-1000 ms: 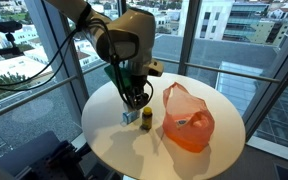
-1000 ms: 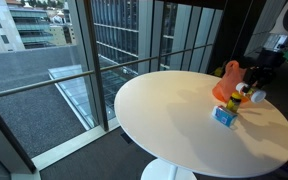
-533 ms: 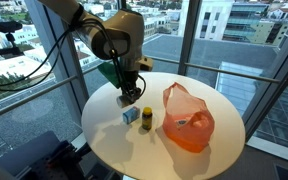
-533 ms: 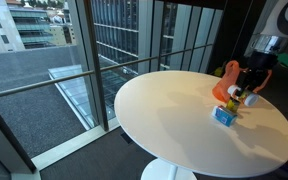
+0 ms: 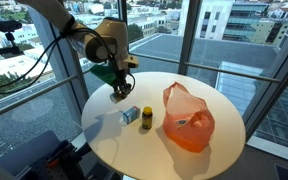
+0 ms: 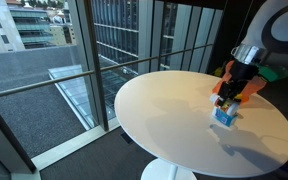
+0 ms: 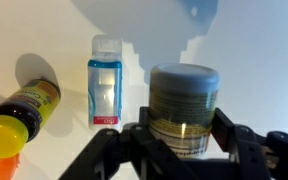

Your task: Take the white and orange bottle out of the plastic bag and put it on the table

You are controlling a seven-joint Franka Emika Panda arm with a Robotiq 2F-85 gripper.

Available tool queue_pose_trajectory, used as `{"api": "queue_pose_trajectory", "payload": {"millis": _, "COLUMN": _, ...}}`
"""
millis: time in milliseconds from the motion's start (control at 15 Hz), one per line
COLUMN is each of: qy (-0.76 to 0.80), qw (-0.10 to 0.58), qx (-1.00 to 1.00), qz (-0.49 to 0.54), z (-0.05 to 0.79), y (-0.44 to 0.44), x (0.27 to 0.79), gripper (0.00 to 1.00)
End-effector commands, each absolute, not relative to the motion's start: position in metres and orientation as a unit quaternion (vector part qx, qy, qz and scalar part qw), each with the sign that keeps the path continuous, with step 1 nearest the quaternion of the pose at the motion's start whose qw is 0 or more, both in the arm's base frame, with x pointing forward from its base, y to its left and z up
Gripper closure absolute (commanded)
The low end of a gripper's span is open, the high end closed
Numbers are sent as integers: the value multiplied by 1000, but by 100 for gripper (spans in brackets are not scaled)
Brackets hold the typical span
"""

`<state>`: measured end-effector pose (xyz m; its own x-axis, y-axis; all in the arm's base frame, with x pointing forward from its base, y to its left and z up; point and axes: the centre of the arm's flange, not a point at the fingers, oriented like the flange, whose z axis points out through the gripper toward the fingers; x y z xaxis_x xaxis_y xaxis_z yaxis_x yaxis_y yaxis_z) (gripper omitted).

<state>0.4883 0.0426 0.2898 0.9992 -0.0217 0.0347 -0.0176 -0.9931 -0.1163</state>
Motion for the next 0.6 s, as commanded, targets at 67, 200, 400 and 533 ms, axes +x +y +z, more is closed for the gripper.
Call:
{"api": "queue_pose_trajectory", "payload": {"millis": 67, "qy": 8, "qw": 55, "qx": -998, "qz": -33, "z": 259, "y": 55, "x": 509, "gripper": 63}}
{"api": "queue_pose_trajectory", "payload": {"millis": 200, "qy": 10, "qw": 51, "qx": -998, "qz": -32, "z": 245, "y": 54, "x": 515, "gripper": 63}}
{"api": "queue_pose_trajectory", "payload": {"millis": 400, "qy": 13, "qw": 48, "qx": -999, "qz": -12, "z": 228, "y": 51, "x": 523, "gripper": 63}}
{"api": "queue_pose_trajectory", "payload": {"millis": 533, "qy": 15, "qw": 46, "qx": -999, "qz": -1, "z": 218, "y": 50, "x": 527, "gripper": 63}}
